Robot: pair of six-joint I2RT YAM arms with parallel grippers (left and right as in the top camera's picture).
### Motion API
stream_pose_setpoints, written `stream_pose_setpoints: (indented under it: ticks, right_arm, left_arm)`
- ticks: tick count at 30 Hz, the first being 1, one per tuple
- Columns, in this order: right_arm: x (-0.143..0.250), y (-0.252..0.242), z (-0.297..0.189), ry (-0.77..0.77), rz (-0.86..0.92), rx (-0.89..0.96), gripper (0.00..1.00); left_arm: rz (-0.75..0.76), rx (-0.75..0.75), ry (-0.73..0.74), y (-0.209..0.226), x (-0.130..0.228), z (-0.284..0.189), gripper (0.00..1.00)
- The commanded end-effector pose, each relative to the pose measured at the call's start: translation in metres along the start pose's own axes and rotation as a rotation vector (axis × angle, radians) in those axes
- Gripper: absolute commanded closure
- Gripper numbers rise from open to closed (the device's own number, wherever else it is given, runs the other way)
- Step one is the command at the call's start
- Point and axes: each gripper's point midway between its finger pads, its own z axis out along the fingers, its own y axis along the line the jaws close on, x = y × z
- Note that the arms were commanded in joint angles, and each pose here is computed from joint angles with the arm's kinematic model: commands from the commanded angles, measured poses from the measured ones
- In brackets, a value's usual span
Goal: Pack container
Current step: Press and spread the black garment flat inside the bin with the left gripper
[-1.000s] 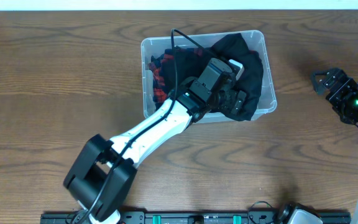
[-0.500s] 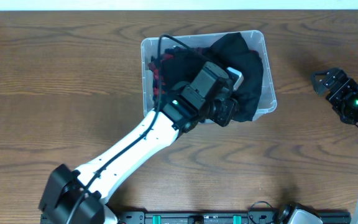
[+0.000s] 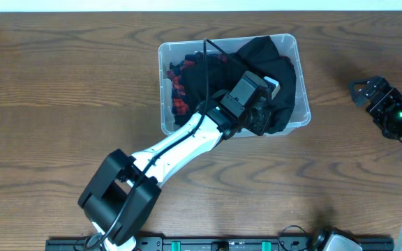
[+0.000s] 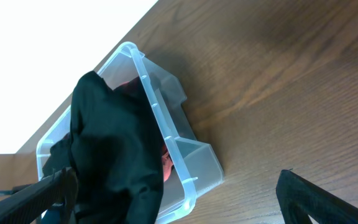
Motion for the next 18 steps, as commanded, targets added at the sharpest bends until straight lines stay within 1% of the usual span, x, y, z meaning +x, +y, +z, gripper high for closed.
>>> stream_pose_setpoints:
  ticks: [1,2,4,5,6,8,11,13,15,18]
  right_arm:
    - [-0.001,0.0,0.0,0.001,0.014,-0.006,0.01]
    - [-0.001,0.0,0.0,0.001,0.014,-0.006,0.01]
    - [-0.001,0.0,0.0,0.001,0.014,-0.006,0.01]
    - [-0.001,0.0,0.0,0.001,0.014,-0.006,0.01]
    - [-0.001,0.0,0.0,0.001,0.014,-0.006,0.01]
    - [-0.001,0.0,0.0,0.001,0.014,-0.006,0.01]
    - [-0.001,0.0,0.0,0.001,0.014,-0.006,0.01]
    - [-0.001,0.0,0.0,0.001,0.013,-0.006,0.01]
    - [-0.001,0.0,0.0,0.001,0.014,-0.006,0.01]
    - [-0.001,0.0,0.0,0.001,0.014,-0.006,0.01]
  left_arm:
    - [-0.024,-0.043,0.075,0.019,0.023,0.022,0.89]
    - [-0.024,-0.044,0.075,0.019,0.023,0.022,0.89]
    - [-0.021,-0.041,0.063,0.018,0.019,0.019,0.83]
    - [-0.02,-0.039,0.055,0.016,0.015,0.015,0.83]
    - [-0.018,-0.038,0.049,0.014,0.011,0.011,0.78]
    - [-0.013,-0.069,0.023,0.015,-0.001,0.0,0.75]
    - [-0.004,-0.126,-0.037,0.016,-0.026,-0.019,0.75]
    - [0.0,-0.112,-0.063,0.01,-0.038,-0.025,0.75]
    - [0.001,-0.108,-0.073,0.009,-0.041,-0.025,0.75]
    - [-0.016,-0.112,-0.058,0.012,-0.037,-0.019,0.75]
